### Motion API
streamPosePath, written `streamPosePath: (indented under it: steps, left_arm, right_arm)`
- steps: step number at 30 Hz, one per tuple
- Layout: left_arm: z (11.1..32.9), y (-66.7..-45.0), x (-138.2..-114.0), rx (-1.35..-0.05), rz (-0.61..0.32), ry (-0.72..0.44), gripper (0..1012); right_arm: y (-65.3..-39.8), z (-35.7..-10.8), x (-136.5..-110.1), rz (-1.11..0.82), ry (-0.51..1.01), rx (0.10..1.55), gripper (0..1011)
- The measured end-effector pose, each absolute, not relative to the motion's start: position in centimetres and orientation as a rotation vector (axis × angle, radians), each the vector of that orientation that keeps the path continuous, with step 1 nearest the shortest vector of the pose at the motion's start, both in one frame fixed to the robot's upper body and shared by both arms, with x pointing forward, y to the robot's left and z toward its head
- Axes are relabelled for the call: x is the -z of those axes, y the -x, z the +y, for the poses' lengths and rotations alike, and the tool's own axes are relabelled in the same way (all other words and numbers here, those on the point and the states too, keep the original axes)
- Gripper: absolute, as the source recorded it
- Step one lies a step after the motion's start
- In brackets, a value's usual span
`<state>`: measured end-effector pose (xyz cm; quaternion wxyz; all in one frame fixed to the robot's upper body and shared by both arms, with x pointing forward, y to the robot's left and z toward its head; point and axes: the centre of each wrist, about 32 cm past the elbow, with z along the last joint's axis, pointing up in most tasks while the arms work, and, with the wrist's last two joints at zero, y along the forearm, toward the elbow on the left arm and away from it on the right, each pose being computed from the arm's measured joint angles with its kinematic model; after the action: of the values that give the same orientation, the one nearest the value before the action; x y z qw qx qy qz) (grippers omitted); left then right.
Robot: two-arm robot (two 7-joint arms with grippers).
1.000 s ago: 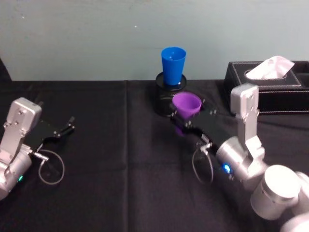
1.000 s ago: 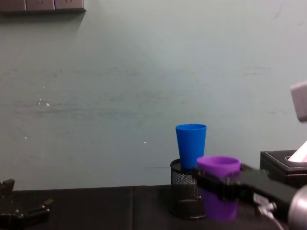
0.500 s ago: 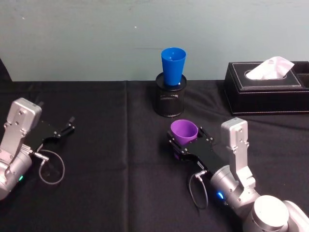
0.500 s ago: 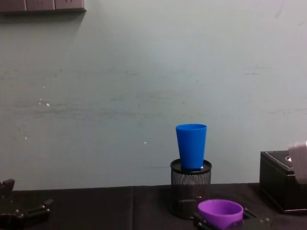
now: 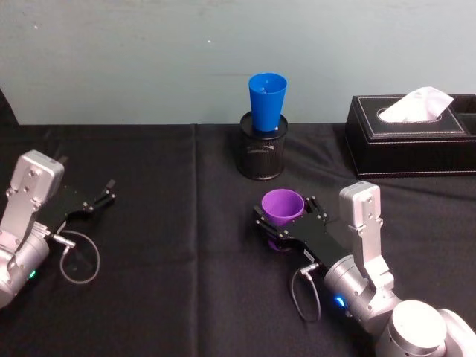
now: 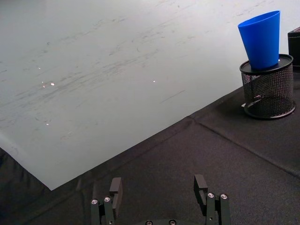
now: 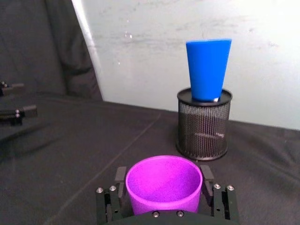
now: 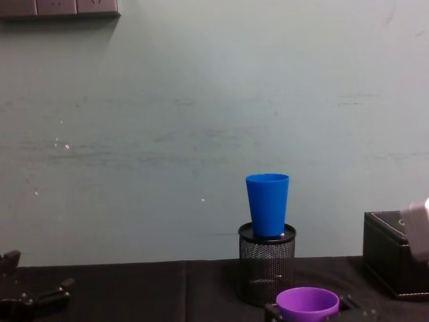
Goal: Pick up one cup with a gripper and tap it against the other cup.
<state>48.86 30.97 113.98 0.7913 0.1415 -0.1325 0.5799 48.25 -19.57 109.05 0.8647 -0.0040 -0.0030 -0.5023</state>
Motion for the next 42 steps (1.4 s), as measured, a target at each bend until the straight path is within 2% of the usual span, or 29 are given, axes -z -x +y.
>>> streamPosePath:
  steps: [3,13,16,29,42]
  left_arm:
    - [31.0,-48.9,-114.0,-1.248,-0.285,-0.305,1000]
    - [31.0,-48.9,-114.0,-1.248,-0.285,-0.304,1000]
    - [31.0,-48.9,-114.0,-1.248,-0.285,-0.304,1000]
    - [31.0,-48.9,-114.0,-1.248,-0.285,-0.304,1000]
    - [31.0,-48.9,-114.0,-1.248,-0.285,-0.304,1000]
  right_arm:
    - [-48.1,-19.7,-110.2,-0.025,-0.002,1.062,1003]
    - [-47.3,-20.0,-114.3,-0.076,0.0,1.113,1003]
    - [-47.2,-20.9,-115.1,-0.09,0.014,1.154,1003]
    - [-47.6,-25.1,-114.2,-0.158,0.105,1.337,1003]
    - [-47.8,-25.2,-113.9,-0.168,0.113,1.348,1003]
